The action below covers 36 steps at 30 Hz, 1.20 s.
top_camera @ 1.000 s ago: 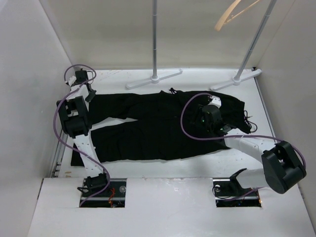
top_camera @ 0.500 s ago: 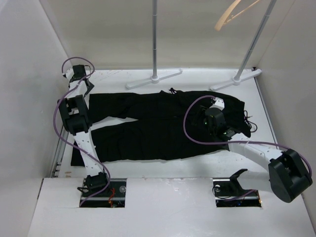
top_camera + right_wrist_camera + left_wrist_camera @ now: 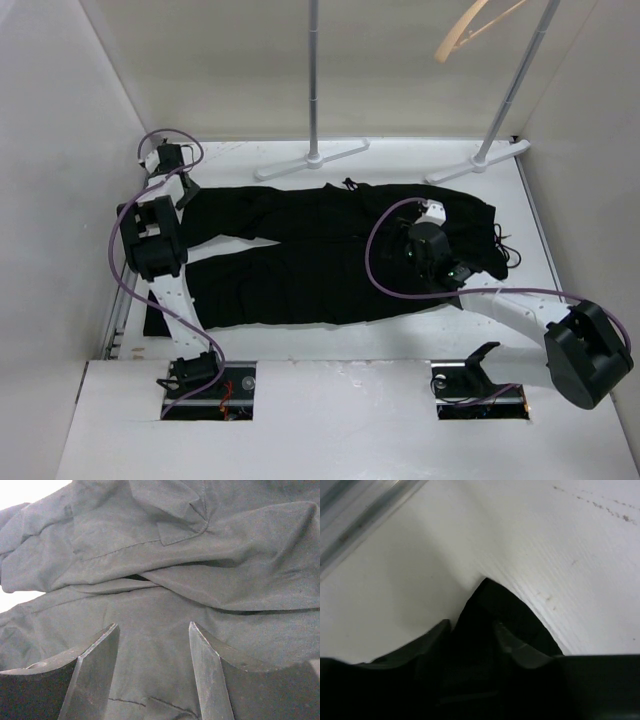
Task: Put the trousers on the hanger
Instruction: Fold the trousers
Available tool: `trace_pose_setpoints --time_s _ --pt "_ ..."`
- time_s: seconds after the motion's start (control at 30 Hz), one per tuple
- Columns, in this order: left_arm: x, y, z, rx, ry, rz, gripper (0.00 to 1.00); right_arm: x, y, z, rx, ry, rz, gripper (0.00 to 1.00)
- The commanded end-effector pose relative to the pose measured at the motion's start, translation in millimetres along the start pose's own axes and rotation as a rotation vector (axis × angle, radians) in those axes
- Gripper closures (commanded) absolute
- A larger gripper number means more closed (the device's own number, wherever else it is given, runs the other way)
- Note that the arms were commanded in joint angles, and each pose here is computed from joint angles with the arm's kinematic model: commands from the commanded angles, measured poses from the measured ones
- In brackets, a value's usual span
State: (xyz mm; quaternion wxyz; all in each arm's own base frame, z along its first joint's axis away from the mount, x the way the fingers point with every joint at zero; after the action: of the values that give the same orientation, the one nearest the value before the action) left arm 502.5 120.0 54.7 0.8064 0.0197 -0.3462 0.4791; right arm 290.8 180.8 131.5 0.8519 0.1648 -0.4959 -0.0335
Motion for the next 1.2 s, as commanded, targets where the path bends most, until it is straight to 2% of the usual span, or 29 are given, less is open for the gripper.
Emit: trace_pose_setpoints --time_s 0.0,0.07,0.17,0.47,0.7,0.77,0.9,1.0,1.07,1.17 --pt "-15 -2 -6 -0.008 0.037 -0.021 0.70 10 6 3 0.025 -0.057 -0.003 0.36" --pt "-14 -4 -14 0.000 0.033 -0.018 0.85 9 6 3 0.025 -0.056 -0.004 0.36" --pt "5 -12 -19 0.007 -0.018 -0.011 0.94 11 5 5 0.020 -0.060 -0.006 0.36" --pt "84 -60 -4 -0.058 -0.188 0.022 0.97 -1 -5 -6 -0.033 -0.023 0.007 0.33" --pt "105 -52 -3 0.021 -0.270 -0.013 0.94 -11 -27 -3 -0.113 -0.013 0.004 0.23" --pt "99 -45 -8 0.053 -0.258 -0.030 0.88 -11 -39 -2 -0.166 -0.017 -0.010 0.23" --pt "89 -35 -4 0.081 -0.247 -0.033 0.44 3 -61 2 -0.246 -0.042 -0.059 0.23" --pt "99 -37 21 0.057 -0.273 -0.012 0.23 17 -71 8 -0.264 -0.082 -0.085 0.27" --pt "100 -45 45 0.020 -0.292 0.003 0.18 25 -76 13 -0.268 -0.107 -0.102 0.40" --pt "78 -55 82 -0.049 -0.299 0.039 0.15 28 -80 21 -0.278 -0.127 -0.127 0.78"
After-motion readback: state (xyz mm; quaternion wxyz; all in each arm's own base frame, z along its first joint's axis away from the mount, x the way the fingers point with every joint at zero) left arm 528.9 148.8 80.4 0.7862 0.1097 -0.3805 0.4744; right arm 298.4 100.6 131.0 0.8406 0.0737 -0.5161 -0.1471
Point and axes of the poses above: each gripper's point midway between its finger pads, its own z axis back along the fingers, its own y axis along the line the jaws close on, x = y × z, the point moved 3 cm from there along z, back along the fingers, and after that the axes turned 9 degrees about z, right-handed, at the moved point
